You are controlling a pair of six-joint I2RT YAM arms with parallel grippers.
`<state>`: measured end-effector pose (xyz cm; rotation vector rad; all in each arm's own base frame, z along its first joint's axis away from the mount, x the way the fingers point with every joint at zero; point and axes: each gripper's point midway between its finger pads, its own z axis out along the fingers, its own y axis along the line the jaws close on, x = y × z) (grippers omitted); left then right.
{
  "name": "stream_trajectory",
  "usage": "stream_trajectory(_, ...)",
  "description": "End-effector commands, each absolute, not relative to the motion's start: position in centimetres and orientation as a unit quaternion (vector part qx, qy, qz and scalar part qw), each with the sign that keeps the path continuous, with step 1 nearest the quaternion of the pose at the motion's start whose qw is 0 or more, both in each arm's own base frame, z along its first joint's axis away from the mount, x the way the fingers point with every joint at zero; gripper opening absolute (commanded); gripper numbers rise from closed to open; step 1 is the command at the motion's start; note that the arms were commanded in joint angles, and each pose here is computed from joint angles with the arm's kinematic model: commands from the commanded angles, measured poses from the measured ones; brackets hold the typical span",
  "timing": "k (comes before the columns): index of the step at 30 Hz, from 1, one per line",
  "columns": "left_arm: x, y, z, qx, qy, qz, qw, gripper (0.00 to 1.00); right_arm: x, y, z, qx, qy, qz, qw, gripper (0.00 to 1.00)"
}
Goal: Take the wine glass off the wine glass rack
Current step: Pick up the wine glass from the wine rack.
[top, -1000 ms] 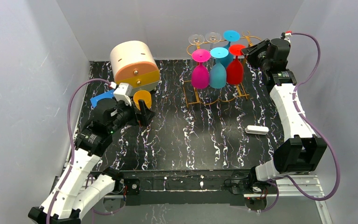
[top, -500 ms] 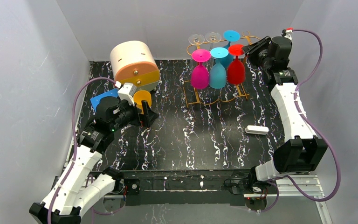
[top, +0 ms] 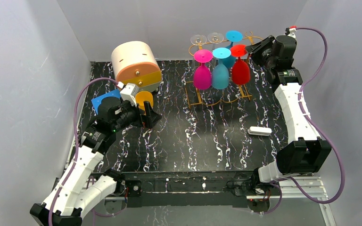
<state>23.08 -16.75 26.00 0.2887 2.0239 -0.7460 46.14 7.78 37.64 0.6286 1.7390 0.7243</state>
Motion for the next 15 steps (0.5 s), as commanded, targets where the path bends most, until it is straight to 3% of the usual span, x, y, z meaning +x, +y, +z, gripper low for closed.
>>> stream_trajectory(1,22.75,-16.89,26.37,0.121,0.817,-0.313,0.468,0.98,46.31,8.19,40.14,0.252,0.716,0.33,0.562,0.27)
stream_trajectory(15,22.5,-16.84,26.23,0.118,0.82,-0.315,0.464,0.98,46.36,8.35,40.02,0.257,0.71,0.341,0.56,0.23)
